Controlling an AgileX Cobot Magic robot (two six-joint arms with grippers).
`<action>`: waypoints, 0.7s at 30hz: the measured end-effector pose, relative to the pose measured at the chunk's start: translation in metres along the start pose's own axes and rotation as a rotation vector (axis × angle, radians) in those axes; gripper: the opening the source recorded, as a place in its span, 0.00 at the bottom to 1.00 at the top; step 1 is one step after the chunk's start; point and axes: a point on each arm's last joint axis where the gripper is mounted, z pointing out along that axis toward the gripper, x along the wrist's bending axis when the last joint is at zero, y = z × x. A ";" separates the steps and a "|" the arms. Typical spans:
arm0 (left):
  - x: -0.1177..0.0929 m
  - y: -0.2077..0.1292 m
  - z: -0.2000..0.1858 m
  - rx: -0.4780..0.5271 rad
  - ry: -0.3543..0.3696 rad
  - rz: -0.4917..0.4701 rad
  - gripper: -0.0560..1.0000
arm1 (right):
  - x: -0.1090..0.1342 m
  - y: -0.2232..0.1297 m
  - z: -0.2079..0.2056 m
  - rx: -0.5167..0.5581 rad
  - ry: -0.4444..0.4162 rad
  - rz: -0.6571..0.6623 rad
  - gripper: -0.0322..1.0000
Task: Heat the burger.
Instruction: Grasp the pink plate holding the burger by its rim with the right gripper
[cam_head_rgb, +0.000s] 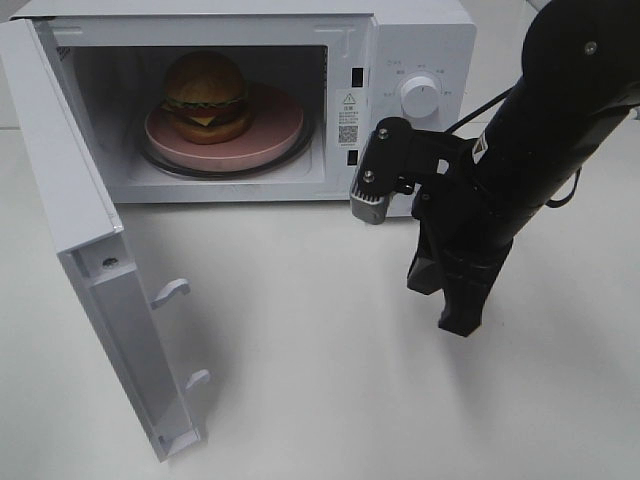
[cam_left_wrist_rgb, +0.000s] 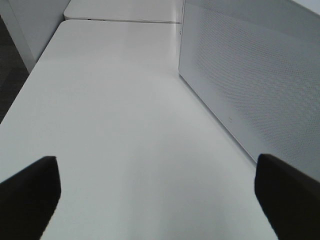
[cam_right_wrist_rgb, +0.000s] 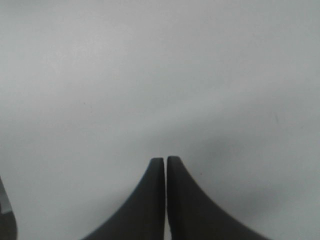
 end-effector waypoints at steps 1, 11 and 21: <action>0.000 0.000 0.000 0.000 0.000 0.000 0.98 | 0.000 0.000 0.000 -0.004 -0.005 -0.098 0.05; 0.000 0.000 0.000 0.000 0.000 0.000 0.98 | -0.010 0.005 -0.001 -0.028 -0.126 -0.523 0.10; 0.000 0.000 0.000 0.000 0.000 0.000 0.98 | -0.025 0.012 -0.004 -0.032 -0.314 -0.658 0.32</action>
